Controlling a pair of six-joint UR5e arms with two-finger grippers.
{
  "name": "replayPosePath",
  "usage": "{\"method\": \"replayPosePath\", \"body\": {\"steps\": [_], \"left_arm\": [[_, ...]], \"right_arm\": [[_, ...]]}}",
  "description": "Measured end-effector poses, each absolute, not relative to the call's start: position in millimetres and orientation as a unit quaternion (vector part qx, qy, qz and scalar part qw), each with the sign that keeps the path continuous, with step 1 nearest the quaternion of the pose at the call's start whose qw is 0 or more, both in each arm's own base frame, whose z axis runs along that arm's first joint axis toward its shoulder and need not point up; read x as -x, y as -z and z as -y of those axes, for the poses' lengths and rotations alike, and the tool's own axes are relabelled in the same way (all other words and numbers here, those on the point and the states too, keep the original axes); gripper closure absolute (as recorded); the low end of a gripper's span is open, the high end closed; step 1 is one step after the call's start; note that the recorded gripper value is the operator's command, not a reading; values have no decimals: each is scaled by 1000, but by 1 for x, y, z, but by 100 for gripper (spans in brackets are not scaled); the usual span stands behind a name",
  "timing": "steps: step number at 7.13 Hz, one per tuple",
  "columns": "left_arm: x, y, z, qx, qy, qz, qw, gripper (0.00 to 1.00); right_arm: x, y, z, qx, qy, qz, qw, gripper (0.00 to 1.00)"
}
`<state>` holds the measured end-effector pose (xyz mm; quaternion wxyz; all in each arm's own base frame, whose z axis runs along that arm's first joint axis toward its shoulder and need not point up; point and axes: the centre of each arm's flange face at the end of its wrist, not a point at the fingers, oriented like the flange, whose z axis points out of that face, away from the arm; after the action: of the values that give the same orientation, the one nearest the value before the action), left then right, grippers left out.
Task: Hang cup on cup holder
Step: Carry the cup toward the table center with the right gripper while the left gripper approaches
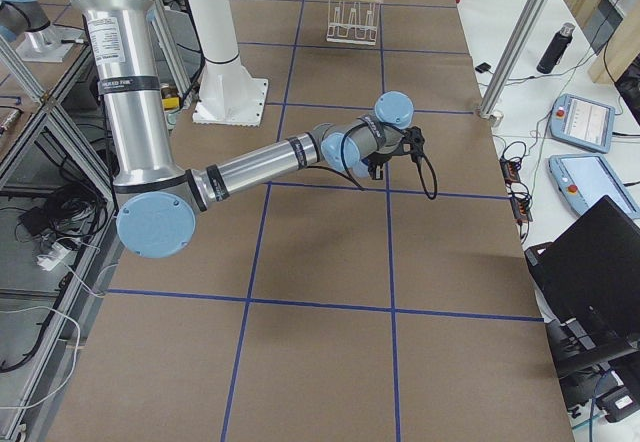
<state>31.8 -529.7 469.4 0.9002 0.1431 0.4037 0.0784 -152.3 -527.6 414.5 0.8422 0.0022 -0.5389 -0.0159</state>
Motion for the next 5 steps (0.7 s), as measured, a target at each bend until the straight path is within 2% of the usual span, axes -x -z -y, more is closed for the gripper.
{"method": "replayPosePath", "body": {"steps": [2, 5], "left_arm": [[-79, -441, 532, -152, -31, -444, 883, 2], [-138, -373, 542, -138, 32, -504, 852, 2]], "right_arm": [[164, -371, 525, 20, -5, 590, 807, 100], [183, -326, 513, 24, 43, 638, 768, 100]]}}
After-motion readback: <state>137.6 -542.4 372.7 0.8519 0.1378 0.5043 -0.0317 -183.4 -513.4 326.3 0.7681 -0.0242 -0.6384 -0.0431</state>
